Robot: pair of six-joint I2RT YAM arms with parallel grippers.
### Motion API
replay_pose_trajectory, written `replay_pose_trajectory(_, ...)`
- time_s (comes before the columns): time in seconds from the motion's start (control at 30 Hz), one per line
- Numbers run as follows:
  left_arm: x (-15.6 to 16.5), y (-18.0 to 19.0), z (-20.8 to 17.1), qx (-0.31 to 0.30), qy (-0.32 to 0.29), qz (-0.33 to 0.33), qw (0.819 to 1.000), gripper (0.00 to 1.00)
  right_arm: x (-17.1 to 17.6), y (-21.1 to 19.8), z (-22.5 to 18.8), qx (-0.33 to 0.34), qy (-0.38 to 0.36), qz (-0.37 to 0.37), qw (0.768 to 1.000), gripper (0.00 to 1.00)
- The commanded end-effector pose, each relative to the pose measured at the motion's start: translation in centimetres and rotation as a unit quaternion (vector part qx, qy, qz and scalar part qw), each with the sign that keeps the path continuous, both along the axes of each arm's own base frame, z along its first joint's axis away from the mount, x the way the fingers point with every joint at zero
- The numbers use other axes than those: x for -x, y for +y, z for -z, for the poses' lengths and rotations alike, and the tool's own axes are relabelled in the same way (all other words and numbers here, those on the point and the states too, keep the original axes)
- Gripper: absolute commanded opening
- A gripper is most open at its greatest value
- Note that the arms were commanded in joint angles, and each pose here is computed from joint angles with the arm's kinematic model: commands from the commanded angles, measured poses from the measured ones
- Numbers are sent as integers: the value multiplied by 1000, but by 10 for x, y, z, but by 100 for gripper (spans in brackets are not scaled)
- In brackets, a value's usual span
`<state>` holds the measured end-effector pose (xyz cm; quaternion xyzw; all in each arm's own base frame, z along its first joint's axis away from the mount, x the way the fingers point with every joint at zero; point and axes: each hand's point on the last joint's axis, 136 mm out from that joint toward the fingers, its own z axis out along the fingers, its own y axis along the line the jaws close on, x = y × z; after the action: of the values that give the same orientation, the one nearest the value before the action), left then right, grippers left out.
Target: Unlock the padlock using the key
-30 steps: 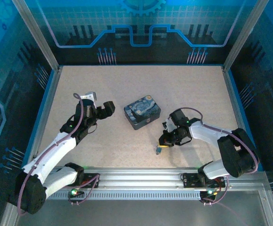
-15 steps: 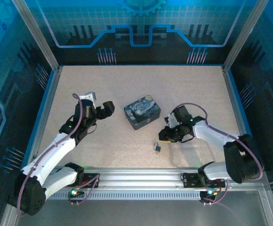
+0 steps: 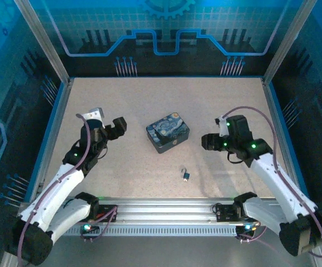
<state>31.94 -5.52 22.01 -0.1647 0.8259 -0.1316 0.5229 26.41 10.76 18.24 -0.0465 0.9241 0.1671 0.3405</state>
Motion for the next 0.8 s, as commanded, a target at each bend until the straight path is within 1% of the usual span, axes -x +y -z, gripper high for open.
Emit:
replay_pose_trajectory(0.0, 3, 24, 1, -57, -6, -41, 998, 99, -9, -28, -13, 43, -88, 29, 995, 91)
replay_pose_trajectory(0.03, 3, 28, 2, -66, -7, -49, 997, 99, -10, -35, -14, 49, -110, 42, 992, 99)
replay_pose_trajectory(0.1, 3, 34, 3, -88, -15, -61, 994, 99, -13, -47, -14, 67, -158, 59, 983, 100)
replay_pose_trajectory(0.17, 1, 38, 3, -113, -27, -62, 991, 99, -16, -53, -11, 85, -205, 58, 973, 100)
replay_pose_trajectory(0.23, -2, 41, 3, -134, -32, -64, 988, 99, -19, -58, -4, 103, -230, 58, 966, 100)
replay_pose_trajectory(0.3, -6, 42, 5, -157, -37, -61, 985, 99, -23, -63, 5, 119, -237, 62, 962, 100)
replay_pose_trajectory(0.37, -12, 40, 10, -187, -45, -48, 980, 99, -29, -70, 20, 126, -228, 75, 963, 100)
replay_pose_trajectory(0.47, -19, 42, 22, -214, -55, -53, 974, 99, -41, -75, 37, 120, -219, 91, 964, 100)
replay_pose_trajectory(0.53, -22, 44, 33, -222, -58, -56, 972, 99, -49, -78, 50, 116, -216, 97, 965, 100)
replay_pose_trajectory(0.63, -24, 45, 54, -223, -35, -51, 973, 99, -65, -78, 60, 117, -229, 94, 962, 100)
replay_pose_trajectory(0.7, -24, 46, 65, -223, -19, -49, 973, 99, -75, -77, 61, 120, -232, 85, 962, 100)
replay_pose_trajectory(0.77, -25, 45, 75, -223, -9, -46, 974, 99, -86, -73, 57, 120, -255, 71, 957, 100)
